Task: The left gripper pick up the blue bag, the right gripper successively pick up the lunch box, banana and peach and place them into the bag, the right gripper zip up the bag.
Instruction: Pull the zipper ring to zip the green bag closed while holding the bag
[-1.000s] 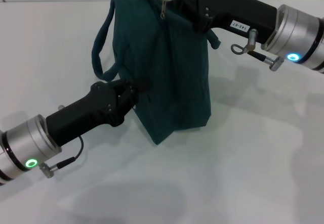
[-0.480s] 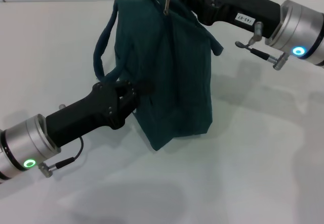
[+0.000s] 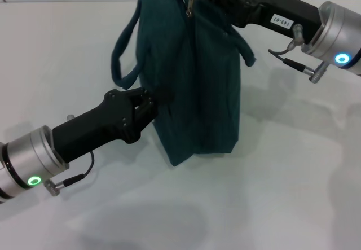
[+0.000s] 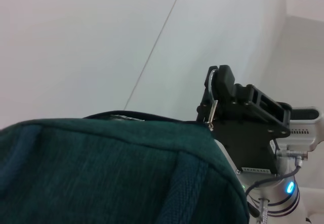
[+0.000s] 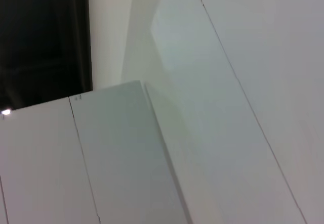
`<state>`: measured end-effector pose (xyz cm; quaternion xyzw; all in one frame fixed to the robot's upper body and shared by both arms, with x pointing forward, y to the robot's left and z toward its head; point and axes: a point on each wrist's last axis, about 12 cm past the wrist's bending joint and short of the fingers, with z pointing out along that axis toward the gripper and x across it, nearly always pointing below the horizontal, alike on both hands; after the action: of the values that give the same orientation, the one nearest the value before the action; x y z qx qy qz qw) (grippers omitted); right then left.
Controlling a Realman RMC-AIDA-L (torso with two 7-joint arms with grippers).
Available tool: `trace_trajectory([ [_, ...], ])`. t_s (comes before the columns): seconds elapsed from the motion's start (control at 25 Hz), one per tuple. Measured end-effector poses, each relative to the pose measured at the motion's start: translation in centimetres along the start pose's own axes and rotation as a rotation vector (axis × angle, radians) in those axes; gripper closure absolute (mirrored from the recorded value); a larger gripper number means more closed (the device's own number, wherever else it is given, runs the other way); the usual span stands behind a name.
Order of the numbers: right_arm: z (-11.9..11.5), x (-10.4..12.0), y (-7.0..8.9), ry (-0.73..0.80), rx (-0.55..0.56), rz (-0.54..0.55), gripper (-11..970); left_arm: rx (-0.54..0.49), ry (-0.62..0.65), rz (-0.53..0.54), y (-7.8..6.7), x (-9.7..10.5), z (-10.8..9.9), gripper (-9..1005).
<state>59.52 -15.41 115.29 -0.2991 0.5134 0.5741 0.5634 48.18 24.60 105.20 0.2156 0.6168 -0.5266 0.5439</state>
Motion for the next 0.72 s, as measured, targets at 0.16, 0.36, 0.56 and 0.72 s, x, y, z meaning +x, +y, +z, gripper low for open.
trace_trajectory([
  [0.16, -0.3, -0.2, 0.1, -0.009, -0.005, 0.031, 891, 0.020, 0.018, 0.005, 0.0, -0.1, 0.2, 951],
  [0.36, -0.3, -0.2, 0.0, -0.012, -0.002, 0.037, 890, 0.061, 0.030, 0.006, -0.4, -0.1, 0.2, 952],
  [0.56, -0.5, -0.1, 0.0, -0.009, 0.009, 0.040, 888, 0.108, 0.044, 0.002, -0.9, -0.1, 0.2, 952],
  [0.72, -0.5, 0.0, -0.1, -0.002, 0.019, 0.040, 888, 0.122, 0.057, -0.009, -1.0, 0.0, 0.0, 952],
])
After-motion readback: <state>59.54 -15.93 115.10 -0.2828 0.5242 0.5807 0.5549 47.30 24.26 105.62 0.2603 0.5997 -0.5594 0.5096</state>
